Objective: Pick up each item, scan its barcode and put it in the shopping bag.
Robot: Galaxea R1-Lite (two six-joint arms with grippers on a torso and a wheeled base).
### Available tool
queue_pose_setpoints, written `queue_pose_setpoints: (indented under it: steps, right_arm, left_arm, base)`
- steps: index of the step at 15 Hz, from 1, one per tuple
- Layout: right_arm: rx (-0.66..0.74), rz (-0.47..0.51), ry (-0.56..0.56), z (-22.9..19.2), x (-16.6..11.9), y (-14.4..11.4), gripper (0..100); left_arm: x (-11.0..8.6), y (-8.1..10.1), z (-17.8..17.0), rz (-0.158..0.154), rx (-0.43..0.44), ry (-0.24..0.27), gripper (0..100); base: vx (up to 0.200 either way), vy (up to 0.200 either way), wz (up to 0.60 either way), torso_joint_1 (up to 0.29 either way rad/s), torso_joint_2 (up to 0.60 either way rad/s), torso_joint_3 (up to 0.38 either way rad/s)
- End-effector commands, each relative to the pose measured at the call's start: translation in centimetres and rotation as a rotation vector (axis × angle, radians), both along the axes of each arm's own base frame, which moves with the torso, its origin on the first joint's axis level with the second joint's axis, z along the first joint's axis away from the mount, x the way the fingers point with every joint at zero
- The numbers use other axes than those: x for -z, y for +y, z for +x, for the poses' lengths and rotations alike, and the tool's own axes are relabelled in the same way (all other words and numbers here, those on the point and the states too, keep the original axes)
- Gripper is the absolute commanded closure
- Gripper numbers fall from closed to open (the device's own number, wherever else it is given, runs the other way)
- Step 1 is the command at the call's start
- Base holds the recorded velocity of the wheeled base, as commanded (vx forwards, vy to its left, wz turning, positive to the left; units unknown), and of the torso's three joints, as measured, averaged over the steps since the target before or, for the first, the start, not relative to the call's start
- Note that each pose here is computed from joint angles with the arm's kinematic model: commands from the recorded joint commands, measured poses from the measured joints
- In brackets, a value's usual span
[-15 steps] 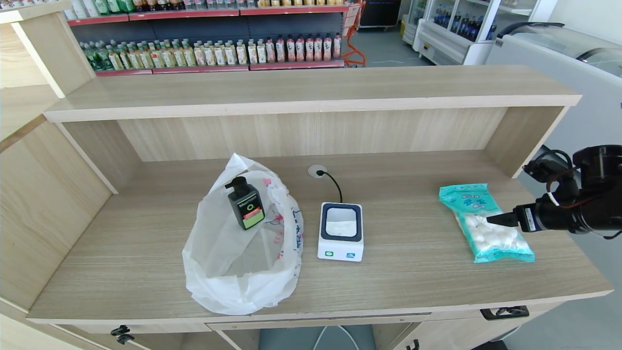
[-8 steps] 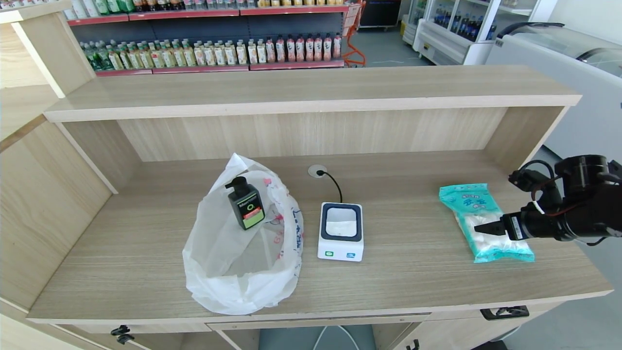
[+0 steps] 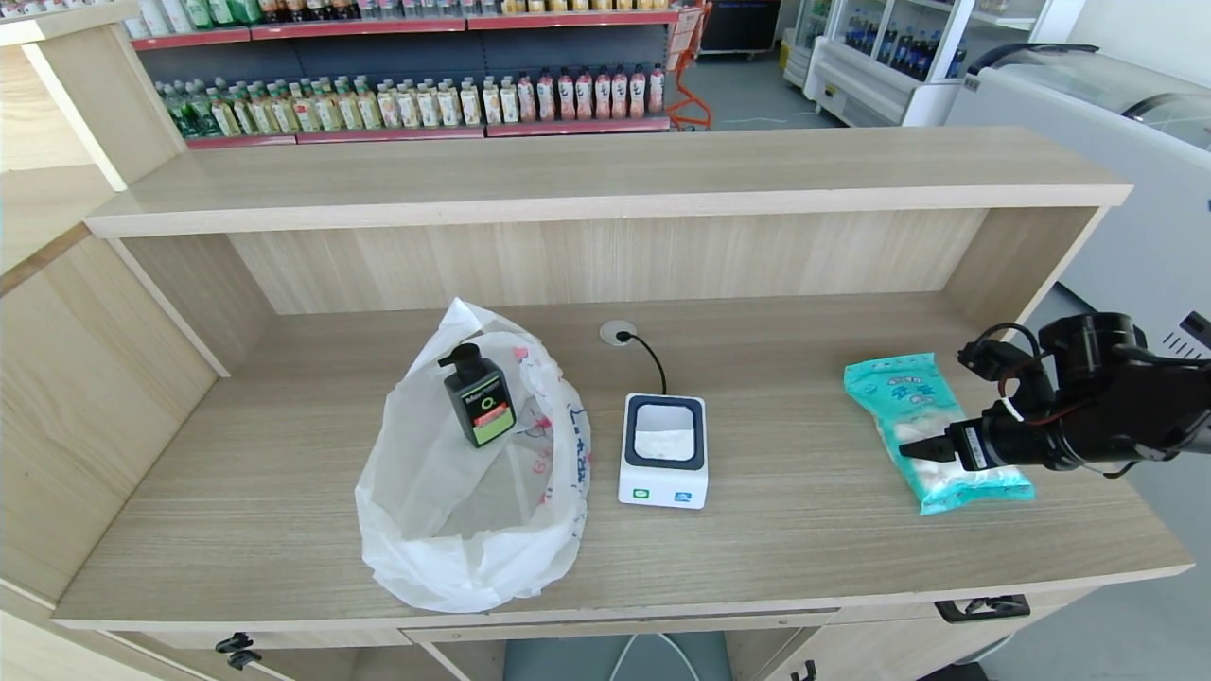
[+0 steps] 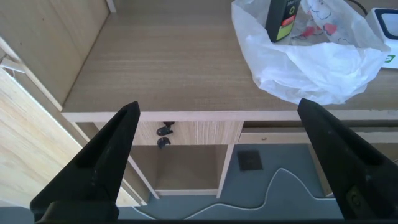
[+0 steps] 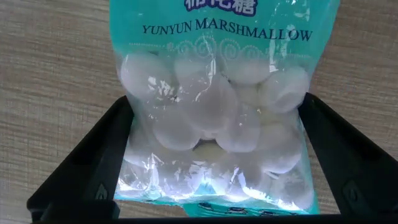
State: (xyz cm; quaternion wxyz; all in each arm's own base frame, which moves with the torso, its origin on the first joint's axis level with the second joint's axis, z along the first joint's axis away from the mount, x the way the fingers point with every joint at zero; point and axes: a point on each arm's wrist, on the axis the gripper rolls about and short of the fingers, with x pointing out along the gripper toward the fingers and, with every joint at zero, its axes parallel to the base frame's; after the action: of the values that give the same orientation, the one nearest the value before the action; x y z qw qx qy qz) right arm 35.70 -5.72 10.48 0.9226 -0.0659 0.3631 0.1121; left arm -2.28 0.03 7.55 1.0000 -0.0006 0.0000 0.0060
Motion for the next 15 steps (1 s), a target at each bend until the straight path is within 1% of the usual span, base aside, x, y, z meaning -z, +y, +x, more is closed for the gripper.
queue_pose_setpoints:
  steps: [1, 2, 7, 10, 11, 12, 13, 14, 15]
  right_arm:
    - [0.000, 0.004, 0.020, 0.1, 0.6, 0.0, 0]
    - [0.001, 0.004, 0.021, 0.1, 0.6, -0.1, 100]
    - [-0.001, -0.001, -0.001, 0.0, 0.0, 0.0, 100]
    - [-0.001, -0.009, -0.042, -0.2, -1.4, 0.1, 100]
    - [-0.002, -0.014, -0.077, -0.4, -2.6, 0.1, 100]
    - [-0.003, -0.016, -0.089, -0.5, -3.0, 0.2, 100]
    - [-0.010, -0.028, -0.153, -0.8, -4.6, 0.5, 100]
    - [-0.018, -0.035, -0.200, -1.0, -5.4, 0.8, 100]
    - [-0.020, -0.037, -0.215, -1.1, -5.8, 0.8, 100]
  left_arm:
    - [0.0, 0.0, 0.0, 0.000, 0.000, 0.002, 0]
    - [0.0, 0.0, 0.0, 0.000, 0.000, 0.002, 0]
    - [0.0, 0.0, 0.0, 0.000, 0.000, 0.002, 0]
    - [0.0, 0.0, 0.0, 0.000, 0.000, 0.002, 0]
    - [0.0, 0.0, 0.0, 0.000, 0.000, 0.002, 0]
    - [0.0, 0.0, 0.0, 0.000, 0.000, 0.002, 0]
    - [0.0, 0.0, 0.0, 0.000, 0.000, 0.002, 0]
    - [0.0, 0.0, 0.0, 0.000, 0.000, 0.000, 0]
    - [0.0, 0.0, 0.0, 0.000, 0.000, 0.002, 0]
  base:
    - [0.000, 0.000, 0.00, 0.000, 0.00, 0.000]
    - [0.000, 0.000, 0.00, 0.000, 0.00, 0.000]
    - [0.000, 0.000, 0.00, 0.000, 0.00, 0.000]
    - [0.000, 0.000, 0.00, 0.000, 0.00, 0.000]
    - [0.000, 0.000, 0.00, 0.000, 0.00, 0.000]
    - [0.000, 0.000, 0.00, 0.000, 0.00, 0.000]
    - [0.000, 0.000, 0.00, 0.000, 0.00, 0.000]
    - [0.000, 0.000, 0.00, 0.000, 0.00, 0.000]
    - [0.000, 0.000, 0.00, 0.000, 0.00, 0.000]
